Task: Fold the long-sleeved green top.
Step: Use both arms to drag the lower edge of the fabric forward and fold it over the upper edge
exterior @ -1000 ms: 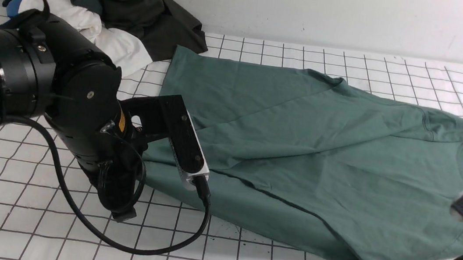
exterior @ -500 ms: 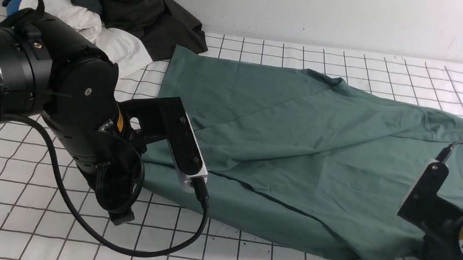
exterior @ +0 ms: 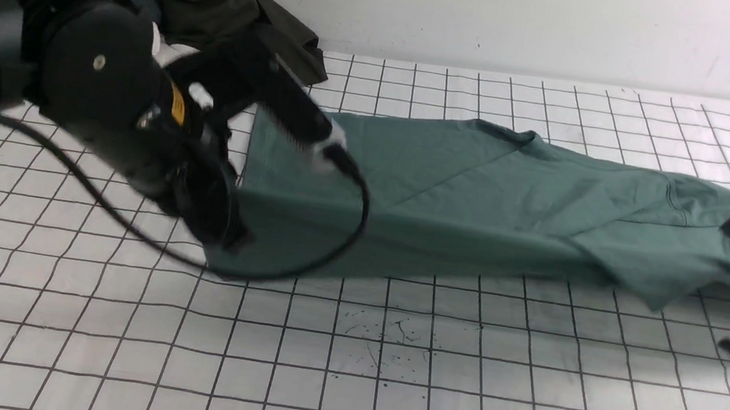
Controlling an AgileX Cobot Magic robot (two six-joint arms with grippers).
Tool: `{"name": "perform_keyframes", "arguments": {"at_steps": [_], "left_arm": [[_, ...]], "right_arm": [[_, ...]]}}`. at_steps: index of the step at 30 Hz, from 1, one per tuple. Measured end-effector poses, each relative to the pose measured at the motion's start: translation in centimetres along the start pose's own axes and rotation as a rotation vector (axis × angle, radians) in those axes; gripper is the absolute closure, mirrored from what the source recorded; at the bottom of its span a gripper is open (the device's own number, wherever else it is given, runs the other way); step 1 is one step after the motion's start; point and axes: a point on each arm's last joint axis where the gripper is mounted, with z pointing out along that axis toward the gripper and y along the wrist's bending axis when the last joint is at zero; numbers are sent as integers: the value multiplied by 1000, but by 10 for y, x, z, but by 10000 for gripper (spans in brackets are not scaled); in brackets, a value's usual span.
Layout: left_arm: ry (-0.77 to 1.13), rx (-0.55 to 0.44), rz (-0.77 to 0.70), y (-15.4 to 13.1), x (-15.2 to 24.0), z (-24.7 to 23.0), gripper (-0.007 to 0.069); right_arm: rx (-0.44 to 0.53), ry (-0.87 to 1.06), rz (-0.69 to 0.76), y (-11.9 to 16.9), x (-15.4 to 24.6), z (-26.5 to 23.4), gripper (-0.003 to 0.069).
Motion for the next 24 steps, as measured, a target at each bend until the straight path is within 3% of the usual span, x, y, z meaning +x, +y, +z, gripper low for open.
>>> {"name": "perform_keyframes", "arguments": {"at_steps": [5,9,13,16,19,22,24], "left_arm": [[-155,-124,-170,61,-49,36,622],[-155,-156,-219,90,-68,79,622],[-138,-178,-250,116,-84,145,608],[-126,-187,-284,128,-88,180,560],[-71,-198,-328,142,-88,212,419],[-36,-203,-351,148,-92,207,312],[-38,-179,-382,149,-99,195,274]], "right_arm": [[68,-187,28,-45,-37,39,642],[40,-208,5,-51,-55,93,642],[23,-180,-37,-49,-70,170,594],[24,-126,-7,-48,-71,205,516],[43,-51,211,-57,-72,221,373],[55,3,371,-70,-82,205,327],[35,32,433,-73,-91,191,346]]}}
